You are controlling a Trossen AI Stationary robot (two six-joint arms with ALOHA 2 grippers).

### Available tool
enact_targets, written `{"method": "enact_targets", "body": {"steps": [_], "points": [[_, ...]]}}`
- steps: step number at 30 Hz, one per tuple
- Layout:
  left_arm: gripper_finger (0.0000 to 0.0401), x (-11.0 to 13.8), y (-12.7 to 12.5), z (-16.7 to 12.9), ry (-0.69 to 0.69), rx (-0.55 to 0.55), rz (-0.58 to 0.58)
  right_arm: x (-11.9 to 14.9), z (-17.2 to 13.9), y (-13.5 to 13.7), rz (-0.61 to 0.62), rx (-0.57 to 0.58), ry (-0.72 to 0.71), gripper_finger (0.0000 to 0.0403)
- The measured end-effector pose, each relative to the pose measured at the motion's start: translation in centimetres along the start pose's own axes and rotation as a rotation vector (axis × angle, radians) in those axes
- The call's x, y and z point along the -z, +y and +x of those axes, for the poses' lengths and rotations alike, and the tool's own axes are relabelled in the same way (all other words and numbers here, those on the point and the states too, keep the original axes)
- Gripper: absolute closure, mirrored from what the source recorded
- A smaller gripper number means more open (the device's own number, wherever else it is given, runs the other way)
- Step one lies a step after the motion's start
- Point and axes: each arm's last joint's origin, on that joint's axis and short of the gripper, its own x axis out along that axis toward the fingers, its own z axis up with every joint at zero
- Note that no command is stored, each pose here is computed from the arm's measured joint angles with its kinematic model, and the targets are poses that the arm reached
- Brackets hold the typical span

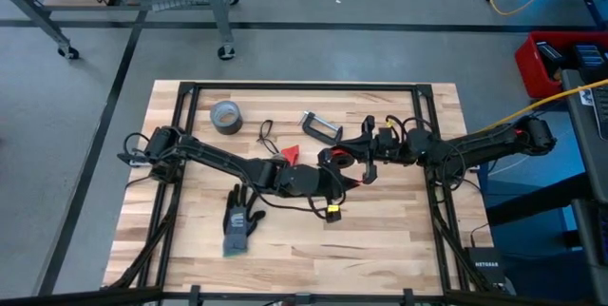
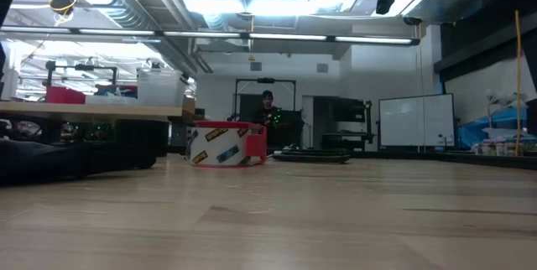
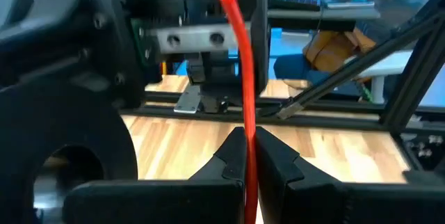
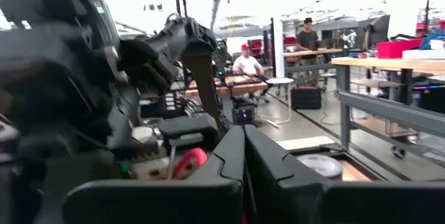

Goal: Coil cords
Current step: Coil the red wire onto the spool

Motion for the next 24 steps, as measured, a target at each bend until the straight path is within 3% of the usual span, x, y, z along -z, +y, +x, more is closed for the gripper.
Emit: {"method": "enact_targets", "body": {"steps": [8,14,24], "points": [[0.0396,0.27,-0.14,-0.13,0.033,0.009,0.03,0.24,0.03,-0.02,-0.011,0.002,0.021,0.0398],[0.0396,0.51,-0.02,-0.16,0.055,-0.043,0.072,0.34,0.02,-0.04,-0.008,0.004,0.032,0.0398],[0.0396,0.51,0.17,-0.1,0.054,-0.055,0.006,0.9,-0.02,-0.31,-0.012,0.087,0.085,0.0398]]}}
